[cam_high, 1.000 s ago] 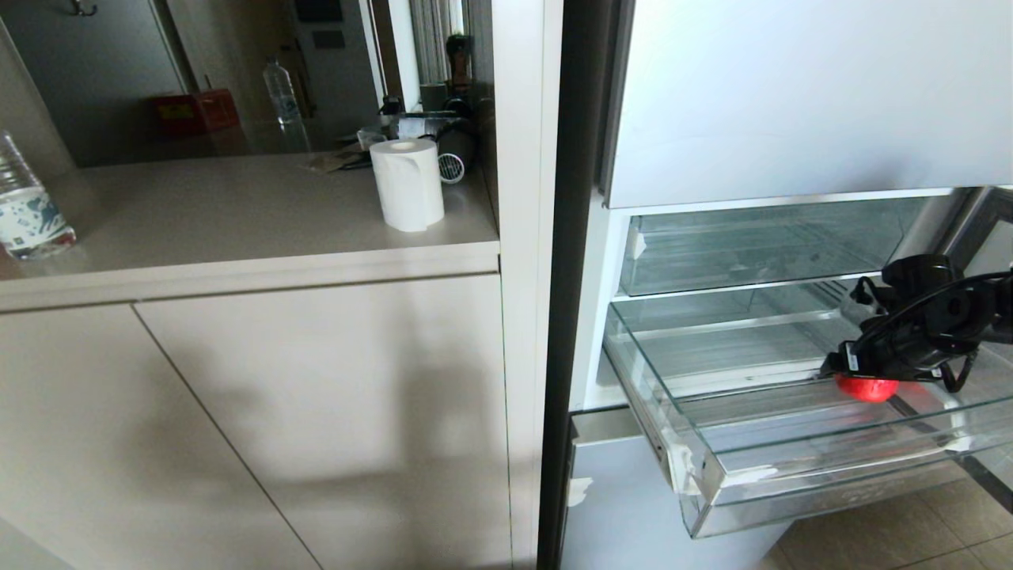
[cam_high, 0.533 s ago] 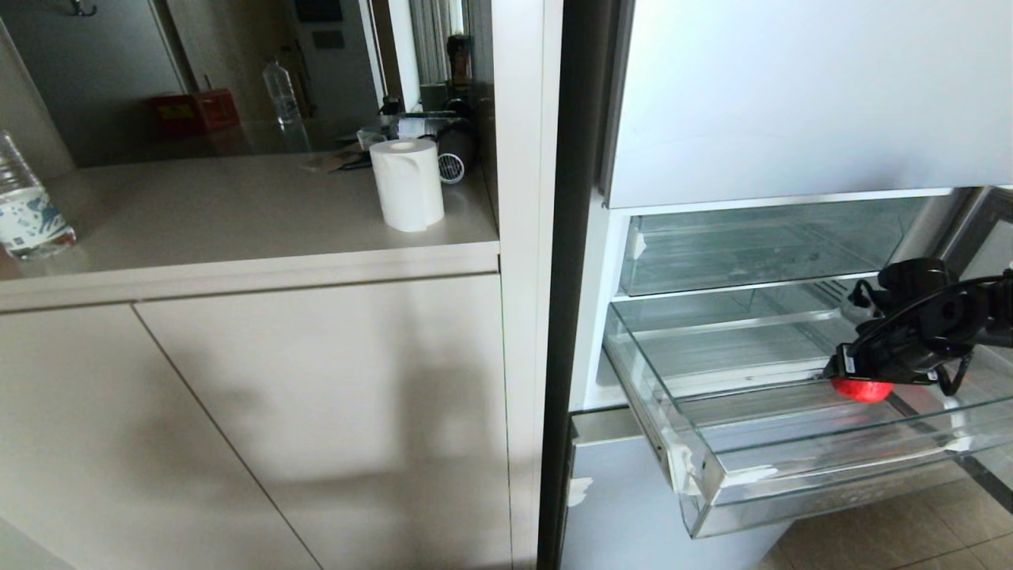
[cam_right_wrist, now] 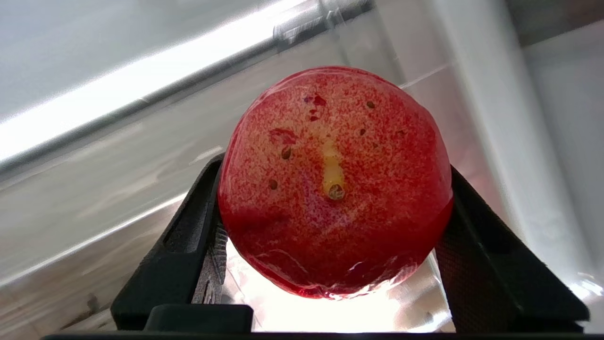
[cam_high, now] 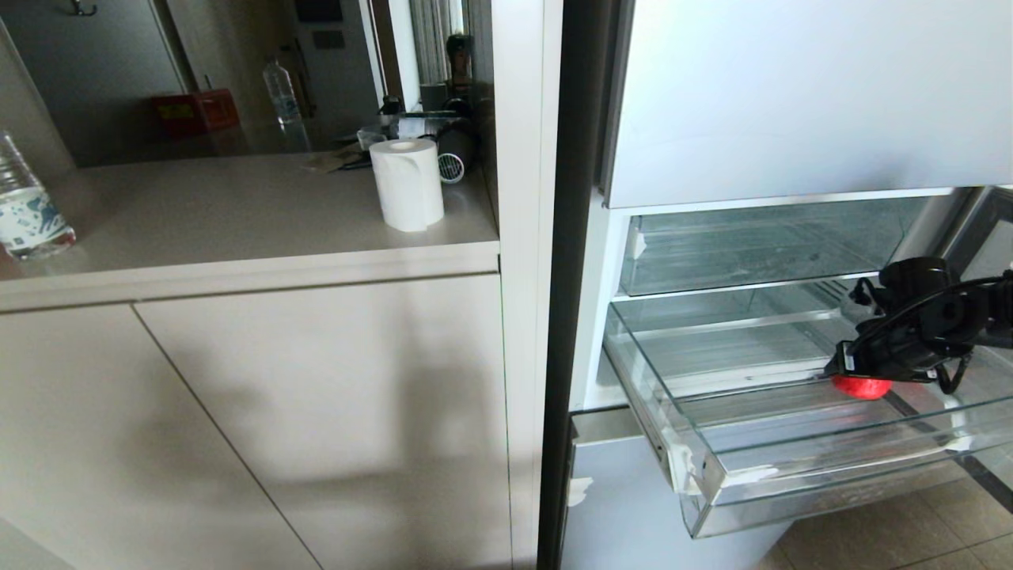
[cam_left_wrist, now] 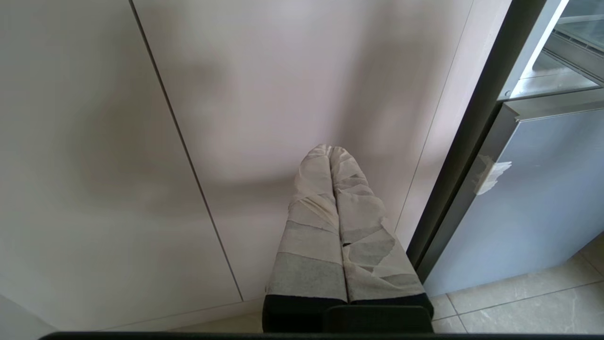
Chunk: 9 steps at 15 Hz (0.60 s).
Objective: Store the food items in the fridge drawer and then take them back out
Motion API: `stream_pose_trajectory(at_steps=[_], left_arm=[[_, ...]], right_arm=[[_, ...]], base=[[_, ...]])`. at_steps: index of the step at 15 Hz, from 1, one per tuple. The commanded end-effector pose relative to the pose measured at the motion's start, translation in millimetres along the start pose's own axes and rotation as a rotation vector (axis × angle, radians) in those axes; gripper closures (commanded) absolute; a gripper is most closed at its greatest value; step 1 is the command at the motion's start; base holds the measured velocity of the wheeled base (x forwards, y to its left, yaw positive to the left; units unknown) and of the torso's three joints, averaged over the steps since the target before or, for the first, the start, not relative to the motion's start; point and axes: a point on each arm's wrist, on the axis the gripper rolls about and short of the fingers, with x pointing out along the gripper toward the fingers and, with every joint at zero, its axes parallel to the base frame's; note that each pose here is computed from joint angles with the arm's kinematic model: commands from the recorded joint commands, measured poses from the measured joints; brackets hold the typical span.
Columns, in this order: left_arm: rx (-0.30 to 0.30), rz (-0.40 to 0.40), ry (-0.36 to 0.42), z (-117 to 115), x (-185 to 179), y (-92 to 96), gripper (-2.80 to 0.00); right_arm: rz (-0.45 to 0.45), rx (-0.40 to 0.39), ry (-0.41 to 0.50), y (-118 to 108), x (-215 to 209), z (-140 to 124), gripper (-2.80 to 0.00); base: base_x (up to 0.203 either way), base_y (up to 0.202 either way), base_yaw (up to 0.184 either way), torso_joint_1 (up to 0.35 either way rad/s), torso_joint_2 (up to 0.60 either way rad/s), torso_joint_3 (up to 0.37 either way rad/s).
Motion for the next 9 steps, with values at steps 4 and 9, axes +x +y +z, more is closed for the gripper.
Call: stream_pose_trajectory(at_steps=[4, 9], left_arm=[[0.000, 0.000, 0.002, 0.0, 0.1, 0.0, 0.00], [0.000, 0.000, 0.000, 0.0, 0.0, 0.0, 0.00]], right_arm=[[-0.005, 0.057, -0.182, -13.2, -99.9, 19.4, 0.00], [-0.014, 0.081, -0.292, -24.5, -188.4, -10.1, 0.00]], base=[[0.000, 0.000, 0.000, 0.000, 0.00, 0.000], [0.000, 0.000, 0.000, 0.000, 0.00, 0.000]])
